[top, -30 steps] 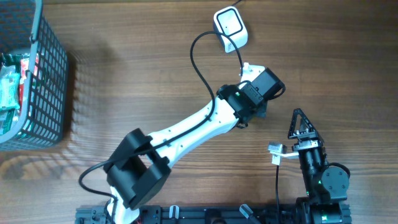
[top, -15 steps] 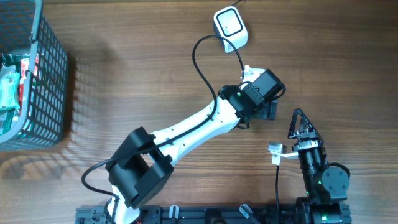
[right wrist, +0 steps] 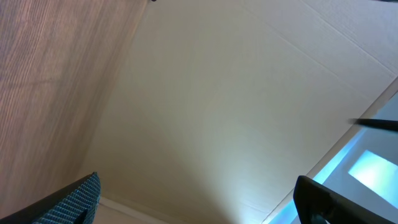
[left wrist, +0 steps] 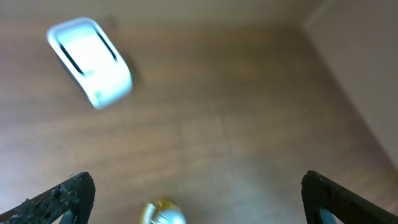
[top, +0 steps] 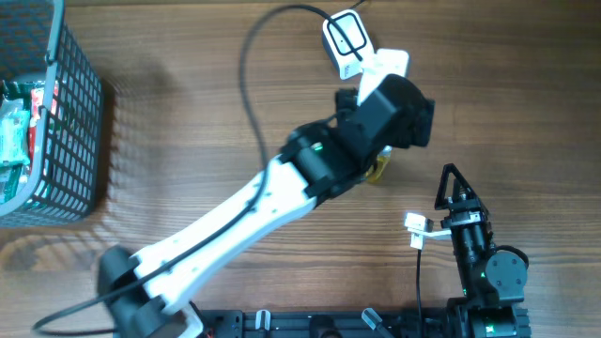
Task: Scan the item barcode
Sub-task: 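Set the bottle down on the table and open the left gripper, then reach the left gripper into the basket and grasp the Kleenex tissue pack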
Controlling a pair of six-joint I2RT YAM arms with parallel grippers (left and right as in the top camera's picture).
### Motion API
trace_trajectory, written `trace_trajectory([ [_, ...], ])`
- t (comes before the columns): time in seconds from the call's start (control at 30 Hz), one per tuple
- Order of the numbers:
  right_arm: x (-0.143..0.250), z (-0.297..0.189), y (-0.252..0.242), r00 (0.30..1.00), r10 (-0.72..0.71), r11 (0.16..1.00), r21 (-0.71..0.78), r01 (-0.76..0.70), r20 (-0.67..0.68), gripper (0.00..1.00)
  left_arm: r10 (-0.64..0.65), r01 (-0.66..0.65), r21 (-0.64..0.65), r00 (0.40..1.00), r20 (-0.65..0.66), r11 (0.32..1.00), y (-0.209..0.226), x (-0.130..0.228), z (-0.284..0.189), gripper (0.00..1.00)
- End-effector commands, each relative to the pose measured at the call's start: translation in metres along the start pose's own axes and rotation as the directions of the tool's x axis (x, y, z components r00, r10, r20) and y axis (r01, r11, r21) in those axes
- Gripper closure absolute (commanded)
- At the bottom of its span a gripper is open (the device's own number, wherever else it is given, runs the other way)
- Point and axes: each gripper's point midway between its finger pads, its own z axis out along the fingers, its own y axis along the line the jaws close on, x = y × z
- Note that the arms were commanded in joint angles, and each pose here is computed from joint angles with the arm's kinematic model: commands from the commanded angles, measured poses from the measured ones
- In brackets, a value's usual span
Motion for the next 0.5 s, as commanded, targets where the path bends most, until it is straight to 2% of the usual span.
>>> trace_trajectory([
  [0.0, -0.002, 0.0, -0.002, 0.999, -0.042, 0.999, 0.011, 0.042, 0.012, 0.0, 0.1, -0.072, -0.173, 0.982, 0.159, 0.982, 0.041, -0.052, -0.038, 0.0],
  [0.13, -0.002, 0.0, -0.002, 0.999, -0.042, 0.999, 0.011, 0.042, 0.012, 0.0, 0.25, -0.138, -0.419, 0.942, 0.225, 0.897, 0.116, -0.102, -0.088, 0.0],
  [0.23, -0.002, 0.0, -0.002, 0.999, -0.042, 0.999, 0.011, 0.042, 0.012, 0.0, 0.29, -0.112, -0.522, 0.917, 0.274, 0.846, 0.167, -0.138, -0.13, 0.0],
  [0.37, -0.002, 0.0, -0.002, 0.999, -0.042, 0.999, 0.011, 0.042, 0.011, 0.0, 0.261, 0.063, -0.669, 0.891, 0.372, 0.741, 0.262, -0.174, -0.206, 0.0],
  [0.47, -0.002, 0.0, -0.002, 0.999, -0.042, 0.999, 0.011, 0.042, 0.011, 0.0, 0.219, 0.182, -0.731, 0.882, 0.417, 0.658, 0.331, -0.178, -0.254, 0.0],
])
